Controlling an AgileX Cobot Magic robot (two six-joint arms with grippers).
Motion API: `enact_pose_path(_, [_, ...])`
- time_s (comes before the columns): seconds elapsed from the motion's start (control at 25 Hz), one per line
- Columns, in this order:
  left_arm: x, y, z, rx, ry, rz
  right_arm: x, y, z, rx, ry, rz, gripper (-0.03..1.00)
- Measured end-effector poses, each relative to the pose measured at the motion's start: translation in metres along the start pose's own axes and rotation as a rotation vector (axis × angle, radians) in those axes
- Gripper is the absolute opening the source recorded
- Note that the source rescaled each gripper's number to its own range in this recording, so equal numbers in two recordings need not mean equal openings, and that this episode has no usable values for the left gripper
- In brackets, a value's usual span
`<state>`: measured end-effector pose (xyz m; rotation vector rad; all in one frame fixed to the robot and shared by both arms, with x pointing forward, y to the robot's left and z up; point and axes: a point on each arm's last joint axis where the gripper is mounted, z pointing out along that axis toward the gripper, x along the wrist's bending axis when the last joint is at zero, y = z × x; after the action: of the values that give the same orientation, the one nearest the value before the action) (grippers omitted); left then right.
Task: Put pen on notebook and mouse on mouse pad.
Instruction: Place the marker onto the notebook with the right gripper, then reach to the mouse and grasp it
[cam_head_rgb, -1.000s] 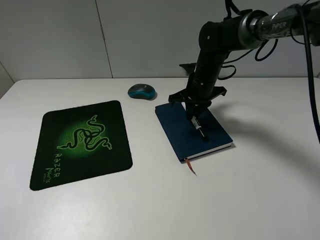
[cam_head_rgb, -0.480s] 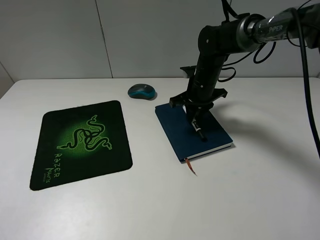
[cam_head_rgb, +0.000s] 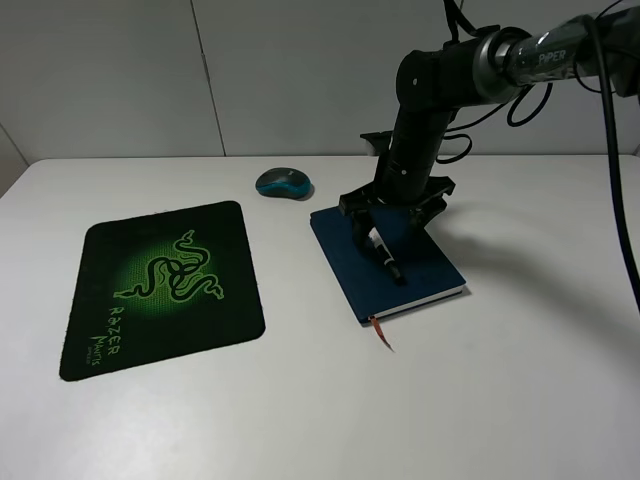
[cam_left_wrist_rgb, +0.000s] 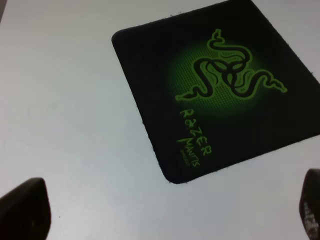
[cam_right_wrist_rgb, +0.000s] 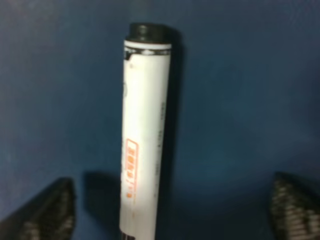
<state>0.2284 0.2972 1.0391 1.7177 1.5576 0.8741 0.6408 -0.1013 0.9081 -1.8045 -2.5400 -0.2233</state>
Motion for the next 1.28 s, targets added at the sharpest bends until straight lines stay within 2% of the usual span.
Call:
enact_pose_path(0.12, [0.000, 0.000, 0.000, 0.000, 0.000, 0.000, 0.000, 0.000, 0.000, 0.001, 0.000, 0.000, 0.99])
enact_pose_path(0.4, [0.000, 0.000, 0.000, 0.000, 0.000, 0.000, 0.000, 0.001, -0.005, 0.016, -0.004, -0.005, 1.00])
enact_pose_path(0.68, [0.000, 0.000, 0.000, 0.000, 0.000, 0.000, 0.004, 0.014, -0.045, 0.030, -0.022, -0.029, 1.00])
enact_pose_path(1.04, [0.000, 0.000, 0.000, -0.001, 0.001, 0.000, 0.007, 0.014, -0.099, -0.082, -0.025, -0.040, 1.00])
enact_pose_path(1.28, [0.000, 0.000, 0.000, -0.001, 0.001, 0.000, 0.009, -0.009, -0.146, -0.153, -0.017, -0.031, 1.00])
